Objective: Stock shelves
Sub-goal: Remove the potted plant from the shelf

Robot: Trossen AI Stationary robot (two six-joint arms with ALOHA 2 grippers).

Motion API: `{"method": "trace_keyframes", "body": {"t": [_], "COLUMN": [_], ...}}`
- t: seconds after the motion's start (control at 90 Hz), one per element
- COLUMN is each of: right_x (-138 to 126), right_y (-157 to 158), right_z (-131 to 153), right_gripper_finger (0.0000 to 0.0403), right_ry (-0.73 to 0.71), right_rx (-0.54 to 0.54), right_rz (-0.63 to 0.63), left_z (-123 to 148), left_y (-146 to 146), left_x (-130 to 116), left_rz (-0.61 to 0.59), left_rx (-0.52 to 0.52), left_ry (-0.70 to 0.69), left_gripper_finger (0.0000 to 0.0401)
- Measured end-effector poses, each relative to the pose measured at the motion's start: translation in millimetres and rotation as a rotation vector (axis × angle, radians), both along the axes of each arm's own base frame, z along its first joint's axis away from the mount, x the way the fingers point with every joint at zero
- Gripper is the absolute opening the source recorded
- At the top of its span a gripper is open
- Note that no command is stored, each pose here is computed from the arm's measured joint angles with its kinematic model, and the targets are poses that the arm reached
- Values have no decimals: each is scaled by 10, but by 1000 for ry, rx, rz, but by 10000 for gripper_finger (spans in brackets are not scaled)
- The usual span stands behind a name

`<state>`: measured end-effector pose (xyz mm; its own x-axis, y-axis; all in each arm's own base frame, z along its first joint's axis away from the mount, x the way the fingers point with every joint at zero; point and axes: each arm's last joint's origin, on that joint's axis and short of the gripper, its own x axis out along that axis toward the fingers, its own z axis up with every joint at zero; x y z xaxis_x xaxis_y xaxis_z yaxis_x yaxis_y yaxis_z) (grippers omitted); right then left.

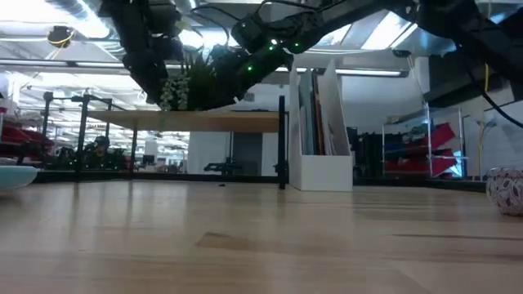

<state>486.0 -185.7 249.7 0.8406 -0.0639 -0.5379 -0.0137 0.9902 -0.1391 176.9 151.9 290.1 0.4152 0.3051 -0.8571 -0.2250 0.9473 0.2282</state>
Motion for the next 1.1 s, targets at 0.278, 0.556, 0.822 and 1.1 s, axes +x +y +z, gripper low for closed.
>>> {"method": "trace_keyframes", "body": {"t": [0.278, 0.556, 0.822, 1.1], "right_x": [-8, -46, -65, -27], "right_y": [-13, 162, 496, 966], "right_z": [25, 382, 630, 610], "right_gripper_finger": [358, 333, 317, 316], "right_ry": [5, 101, 194, 281], "right_rx": [16, 20, -62, -38], "right_rz": [-15, 16, 4, 10], "left_z": [50, 56, 202, 157], "left_y": [-32, -190, -510, -899], "left_x": [116, 212, 234, 295], "left_rz": [-38, -83, -104, -98], "left_rx": [66, 67, 113, 29], "left_ry": [-63, -59, -112, -95], "left_gripper_finger": [287, 287, 287, 287]}}
